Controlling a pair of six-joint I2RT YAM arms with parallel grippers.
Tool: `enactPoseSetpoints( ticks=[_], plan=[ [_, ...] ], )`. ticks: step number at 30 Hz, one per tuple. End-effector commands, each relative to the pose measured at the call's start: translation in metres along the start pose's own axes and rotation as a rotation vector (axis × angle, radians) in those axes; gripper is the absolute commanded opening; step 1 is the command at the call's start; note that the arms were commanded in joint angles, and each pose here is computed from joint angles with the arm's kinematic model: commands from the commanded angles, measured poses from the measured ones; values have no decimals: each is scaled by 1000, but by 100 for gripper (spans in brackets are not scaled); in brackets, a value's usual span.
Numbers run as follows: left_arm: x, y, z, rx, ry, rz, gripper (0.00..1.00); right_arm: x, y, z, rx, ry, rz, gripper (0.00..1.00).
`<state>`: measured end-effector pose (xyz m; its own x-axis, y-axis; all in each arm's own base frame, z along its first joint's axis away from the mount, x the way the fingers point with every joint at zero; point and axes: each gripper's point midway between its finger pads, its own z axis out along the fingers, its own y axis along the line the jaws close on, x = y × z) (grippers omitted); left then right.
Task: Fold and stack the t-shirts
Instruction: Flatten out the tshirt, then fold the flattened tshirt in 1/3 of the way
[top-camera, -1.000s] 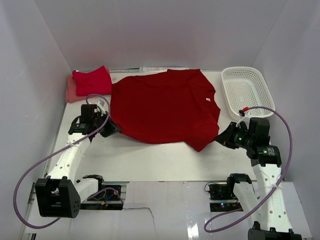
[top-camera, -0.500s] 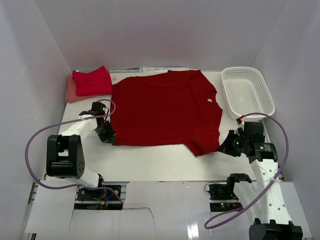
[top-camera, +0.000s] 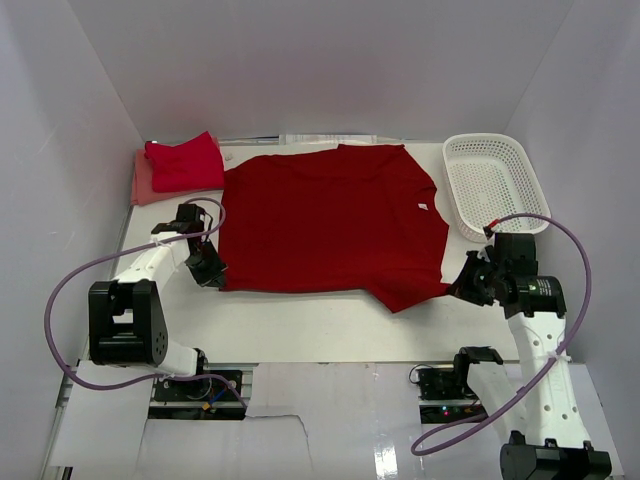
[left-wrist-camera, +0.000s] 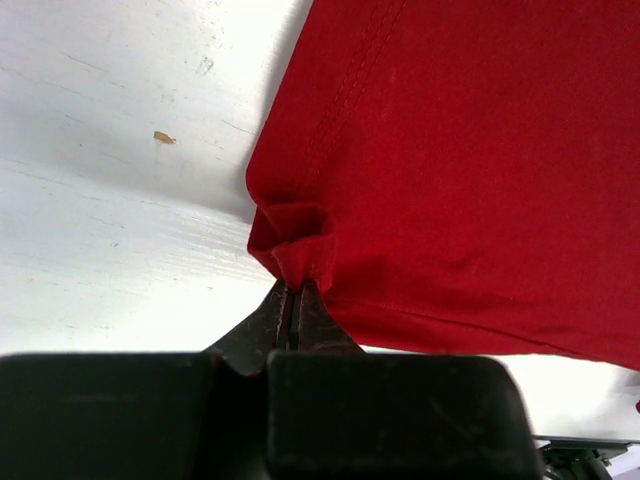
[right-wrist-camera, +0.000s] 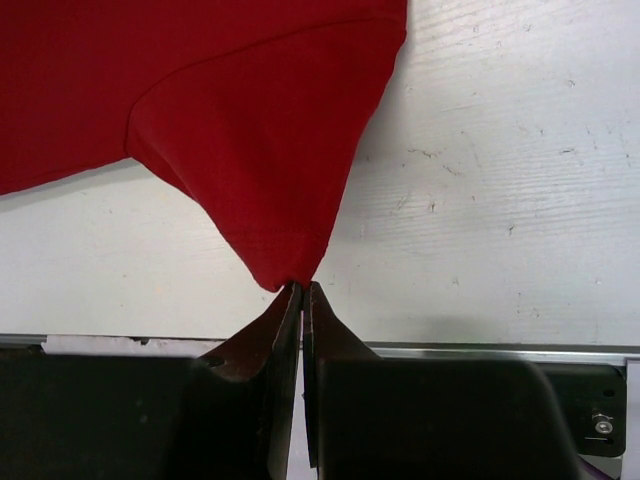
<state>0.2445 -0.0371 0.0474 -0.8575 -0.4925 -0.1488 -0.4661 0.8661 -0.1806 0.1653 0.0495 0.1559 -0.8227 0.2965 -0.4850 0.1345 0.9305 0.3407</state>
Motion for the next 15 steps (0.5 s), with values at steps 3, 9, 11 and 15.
enactPoseSetpoints(
  ticks=[3, 9, 11, 15],
  plan=[
    [-24, -1, -9, 18, -70, -42, 0, -17, -1, 9, 12, -22, -33, 8],
    [-40, -11, -3, 52, -80, -69, 0, -42, 6, 32, -17, -32, -36, 8],
    [-48, -16, -2, 66, -95, -72, 0, -57, 10, 37, -26, -51, -46, 8],
    [-60, -28, -1, 108, -116, -63, 0, -80, 17, 42, -40, -78, -55, 8]
  ],
)
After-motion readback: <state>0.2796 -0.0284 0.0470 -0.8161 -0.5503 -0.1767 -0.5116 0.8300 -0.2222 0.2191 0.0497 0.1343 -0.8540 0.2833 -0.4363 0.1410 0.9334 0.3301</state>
